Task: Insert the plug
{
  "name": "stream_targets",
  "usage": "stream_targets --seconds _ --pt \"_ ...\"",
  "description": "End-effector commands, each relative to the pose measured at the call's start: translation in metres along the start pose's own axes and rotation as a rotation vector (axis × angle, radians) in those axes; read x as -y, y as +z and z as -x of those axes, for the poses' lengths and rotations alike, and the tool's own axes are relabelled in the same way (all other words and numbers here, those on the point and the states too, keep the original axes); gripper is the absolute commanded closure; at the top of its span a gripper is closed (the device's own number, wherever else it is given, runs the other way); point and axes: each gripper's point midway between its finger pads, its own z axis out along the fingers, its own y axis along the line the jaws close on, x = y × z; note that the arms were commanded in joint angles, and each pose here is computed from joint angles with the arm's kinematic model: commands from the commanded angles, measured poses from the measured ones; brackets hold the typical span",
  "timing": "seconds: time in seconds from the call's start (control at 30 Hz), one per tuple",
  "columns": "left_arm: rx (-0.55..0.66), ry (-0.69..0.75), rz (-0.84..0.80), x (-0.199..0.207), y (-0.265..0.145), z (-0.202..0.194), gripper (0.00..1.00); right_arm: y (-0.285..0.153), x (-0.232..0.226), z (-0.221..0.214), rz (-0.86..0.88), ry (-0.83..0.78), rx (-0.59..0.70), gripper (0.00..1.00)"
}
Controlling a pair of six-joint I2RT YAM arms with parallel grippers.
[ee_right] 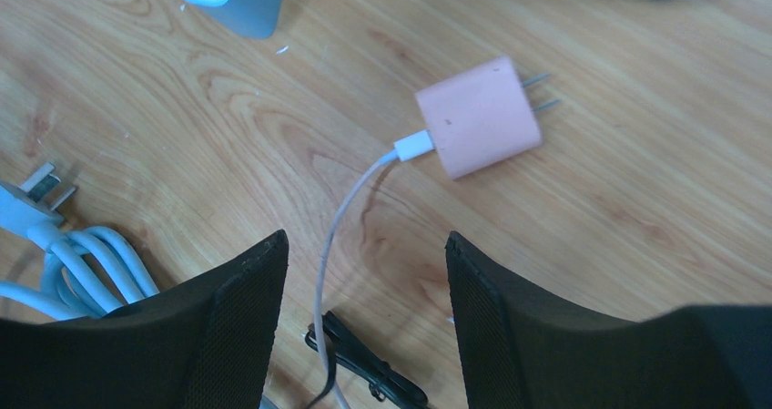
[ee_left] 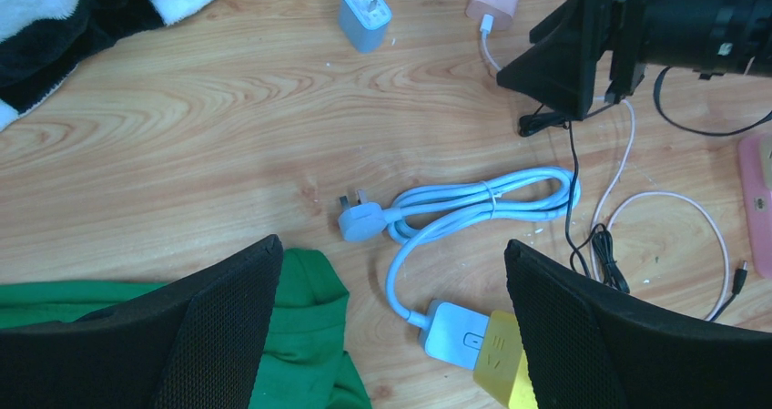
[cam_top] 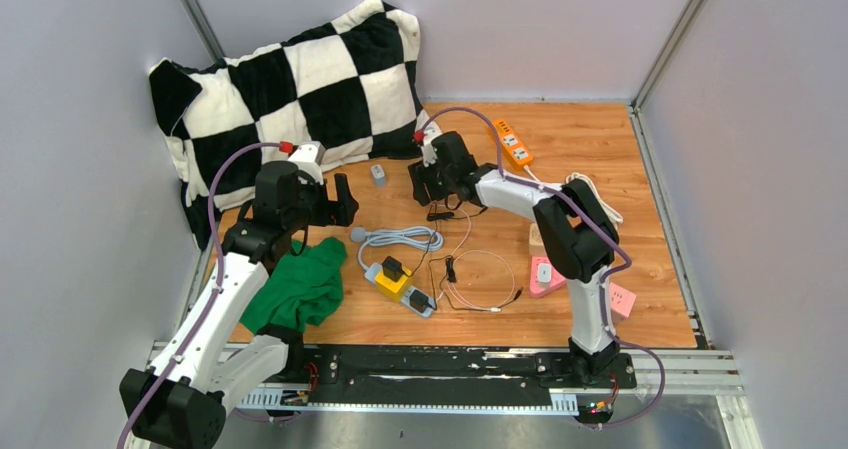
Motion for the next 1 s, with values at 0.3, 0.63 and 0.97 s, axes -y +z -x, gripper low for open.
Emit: stream_targets --seconds 0.3,0.63,0.97 --pt "0.029 0.018 0.037 -0.006 -0.002 0.002 0.07 0.015 -0.003 -0.010 -0.035 -0.110 -0.073 0.47" --pt "0.042 0.019 0.047 -0.008 -0.005 0.004 0.08 0.024 -0.005 -0.022 -0.024 -0.091 -0.108 0.48" --pt "0.046 0.017 0.055 -0.009 -0.005 0.004 0.08 0.029 -0.005 -0.021 -0.024 -0.095 -0.117 0.69"
